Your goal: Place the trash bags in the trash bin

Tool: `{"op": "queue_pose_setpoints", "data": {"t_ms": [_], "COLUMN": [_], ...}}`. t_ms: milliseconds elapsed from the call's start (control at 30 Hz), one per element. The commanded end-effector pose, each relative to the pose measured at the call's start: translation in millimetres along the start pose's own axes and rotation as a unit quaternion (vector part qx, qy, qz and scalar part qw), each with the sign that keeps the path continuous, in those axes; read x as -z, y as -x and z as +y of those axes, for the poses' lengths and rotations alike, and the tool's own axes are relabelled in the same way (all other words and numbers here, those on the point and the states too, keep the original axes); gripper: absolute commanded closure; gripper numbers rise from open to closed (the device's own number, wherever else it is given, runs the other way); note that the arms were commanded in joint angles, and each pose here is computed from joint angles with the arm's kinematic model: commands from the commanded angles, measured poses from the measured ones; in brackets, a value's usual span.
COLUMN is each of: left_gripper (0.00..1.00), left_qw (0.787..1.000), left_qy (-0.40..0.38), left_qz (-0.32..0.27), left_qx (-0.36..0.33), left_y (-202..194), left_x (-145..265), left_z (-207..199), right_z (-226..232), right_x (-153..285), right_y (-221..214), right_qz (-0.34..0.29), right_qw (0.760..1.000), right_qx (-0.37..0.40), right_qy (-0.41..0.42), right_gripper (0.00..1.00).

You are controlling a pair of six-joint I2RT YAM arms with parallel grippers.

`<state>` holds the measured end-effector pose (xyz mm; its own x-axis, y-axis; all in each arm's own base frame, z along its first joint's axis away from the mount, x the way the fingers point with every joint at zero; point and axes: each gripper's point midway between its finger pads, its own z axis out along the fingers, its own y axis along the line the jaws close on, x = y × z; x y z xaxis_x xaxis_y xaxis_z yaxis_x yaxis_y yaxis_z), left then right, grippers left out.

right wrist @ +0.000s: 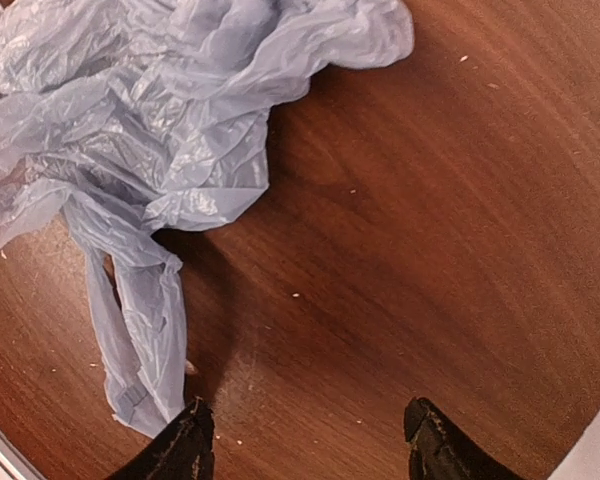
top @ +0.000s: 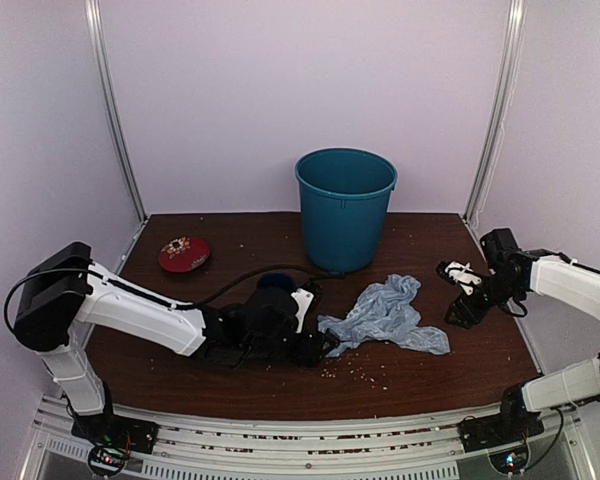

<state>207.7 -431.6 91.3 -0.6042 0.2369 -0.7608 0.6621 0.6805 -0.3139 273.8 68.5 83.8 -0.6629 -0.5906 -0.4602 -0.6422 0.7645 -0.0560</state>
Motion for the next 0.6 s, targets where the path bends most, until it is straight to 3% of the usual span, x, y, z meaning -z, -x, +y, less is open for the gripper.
{"op": "queue_pose_setpoints", "data": {"t_ms": [0, 333, 467, 567], "left_gripper": [0.36, 0.47, 0.62, 0.85], "left_qw": [0.999, 0.999, 0.999, 0.999], "left_qy": [-0.028, -0.028, -0.026, -0.021], "left_qz": [-0.015, -0.016, -0.021, -0.025], "left_qx": [0.016, 0.010, 0.004, 0.001], "left_y": [11, 12, 14, 16], "left_x": [-9, -35, -41, -42], "left_z": [-7, -5, -5, -4], "right_z": [16, 31, 25, 18], "right_x": [-17, -34, -23, -2], "right_y": [-18, -18, -6, 8], "right_qz": [0.027, 0.032, 0.016, -0.018], "right_qw": [0.998, 0.993, 0.995, 0.996], "right_qx": [0.013, 0.011, 0.009, 0.007], "right_qy": [0.049, 0.111, 0.101, 0.090], "right_gripper": [0.33, 0.37, 0.43, 0.43]}}
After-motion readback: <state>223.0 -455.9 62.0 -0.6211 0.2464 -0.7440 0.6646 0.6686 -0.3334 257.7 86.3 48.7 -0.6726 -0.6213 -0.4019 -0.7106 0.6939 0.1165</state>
